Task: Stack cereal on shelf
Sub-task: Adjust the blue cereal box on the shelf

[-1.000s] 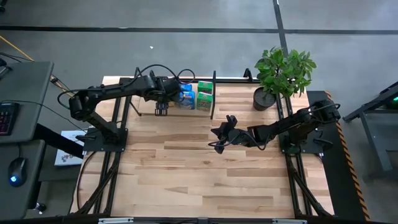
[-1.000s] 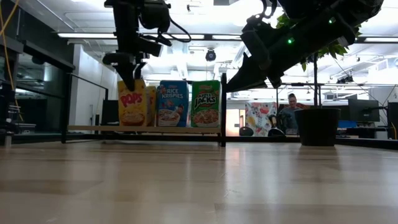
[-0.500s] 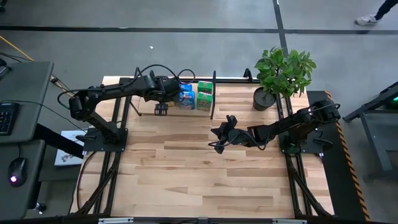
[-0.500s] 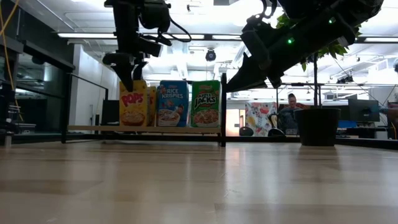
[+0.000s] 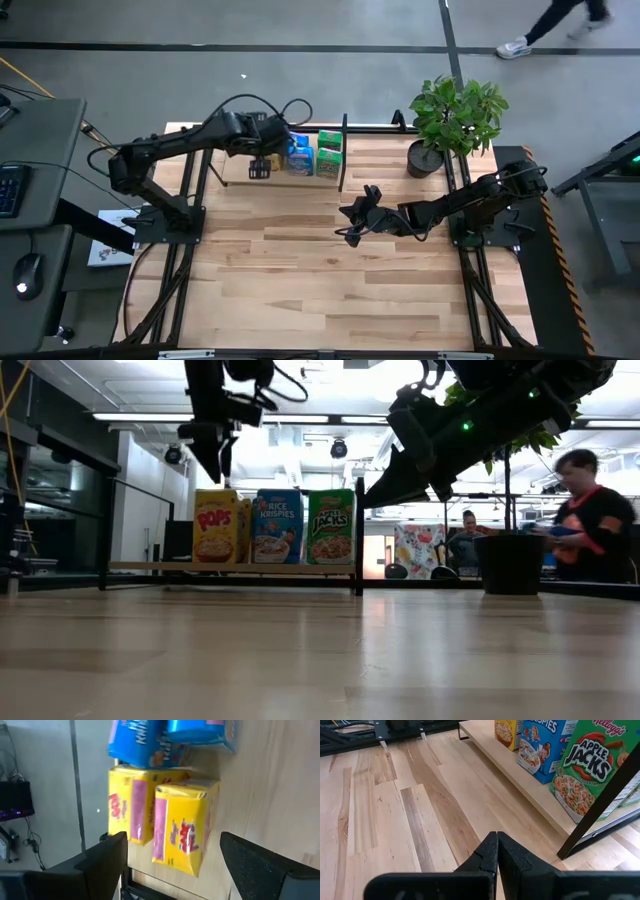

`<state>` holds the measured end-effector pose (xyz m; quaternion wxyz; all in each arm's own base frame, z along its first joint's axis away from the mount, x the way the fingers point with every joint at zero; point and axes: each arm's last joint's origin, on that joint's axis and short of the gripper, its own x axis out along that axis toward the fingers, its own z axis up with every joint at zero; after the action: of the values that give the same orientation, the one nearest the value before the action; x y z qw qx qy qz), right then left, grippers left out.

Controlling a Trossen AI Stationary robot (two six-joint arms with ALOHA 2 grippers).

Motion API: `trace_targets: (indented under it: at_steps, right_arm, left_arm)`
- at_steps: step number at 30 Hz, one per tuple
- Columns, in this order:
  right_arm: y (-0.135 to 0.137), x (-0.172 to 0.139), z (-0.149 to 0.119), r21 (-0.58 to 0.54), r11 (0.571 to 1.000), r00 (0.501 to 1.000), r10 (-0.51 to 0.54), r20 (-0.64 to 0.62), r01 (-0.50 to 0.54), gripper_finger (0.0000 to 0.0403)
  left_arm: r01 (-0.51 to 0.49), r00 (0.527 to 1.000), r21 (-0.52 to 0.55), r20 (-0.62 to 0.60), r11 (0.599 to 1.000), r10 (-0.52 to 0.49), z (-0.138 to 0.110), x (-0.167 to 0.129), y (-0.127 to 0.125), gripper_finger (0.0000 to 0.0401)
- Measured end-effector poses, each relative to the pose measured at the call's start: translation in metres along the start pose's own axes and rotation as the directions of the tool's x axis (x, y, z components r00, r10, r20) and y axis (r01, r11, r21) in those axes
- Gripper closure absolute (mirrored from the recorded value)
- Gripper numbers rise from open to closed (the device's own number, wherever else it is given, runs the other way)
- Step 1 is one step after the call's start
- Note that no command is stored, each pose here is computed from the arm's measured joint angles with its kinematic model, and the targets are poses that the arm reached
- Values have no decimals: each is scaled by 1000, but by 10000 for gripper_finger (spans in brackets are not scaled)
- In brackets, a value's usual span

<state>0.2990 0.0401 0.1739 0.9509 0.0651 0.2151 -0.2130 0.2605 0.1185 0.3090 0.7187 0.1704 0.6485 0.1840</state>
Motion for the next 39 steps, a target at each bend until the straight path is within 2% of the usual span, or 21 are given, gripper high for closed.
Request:
trace_targets:
  at_steps: [3,4,6,8,10,12,15,17,20,23,25,28,32,35,39]
  right_arm:
    - [0,0,0,1,1000,1000,1,2,-1,403]
    - [0,0,1,1,1000,1000,2,6,-2,403]
    - [1,0,3,-11,1000,1000,8,25,-8,403]
    - [1,1,8,-39,999,997,14,75,-11,403]
    - [-1,2,20,-39,999,987,21,160,-15,403]
    - [-6,7,39,-33,999,975,9,224,-2,403]
    - [-12,15,79,-90,995,972,59,228,-39,403]
    - [-17,20,109,-132,990,986,72,153,-52,403]
    - [-30,24,149,-183,983,1000,2,9,0,403]
    - [-46,26,179,-197,980,992,-53,-113,29,403]
    - [-56,30,194,-187,982,983,-43,-181,9,403]
    - [-63,41,201,-186,983,960,-44,-277,-8,403]
    - [-63,66,198,-210,977,930,-49,-365,-31,403]
    - [-62,83,192,-244,969,908,-64,-415,-43,403]
    - [-60,88,196,-252,967,921,-69,-383,-33,403]
  left_arm:
    - [8,999,-73,47,997,-4,-3,-12,2,89]
    - [36,997,-99,78,994,-28,-6,-17,3,89]
    - [158,974,-135,185,978,-131,-12,-30,2,89]
    - [305,904,-113,346,946,-250,-20,-42,-3,89]
    - [377,817,-80,498,923,-291,-33,-51,-7,89]
    - [393,750,-70,601,917,-276,-48,-55,-14,89]
    - [375,693,-96,690,922,-210,-72,-52,-28,89]
    - [375,640,-129,752,918,-156,-86,-48,-37,89]
    - [389,544,-179,836,904,-69,-103,-43,-47,89]
    - [412,466,-209,885,887,-8,-117,-34,-57,89]
    - [417,407,-217,913,883,32,-124,-32,-62,89]
    - [411,340,-221,937,884,76,-130,-31,-65,89]
    - [411,294,-226,950,883,106,-133,-35,-64,89]
    - [412,286,-226,952,883,111,-134,-36,-64,89]
    - [418,285,-228,952,880,112,-134,-36,-64,89]
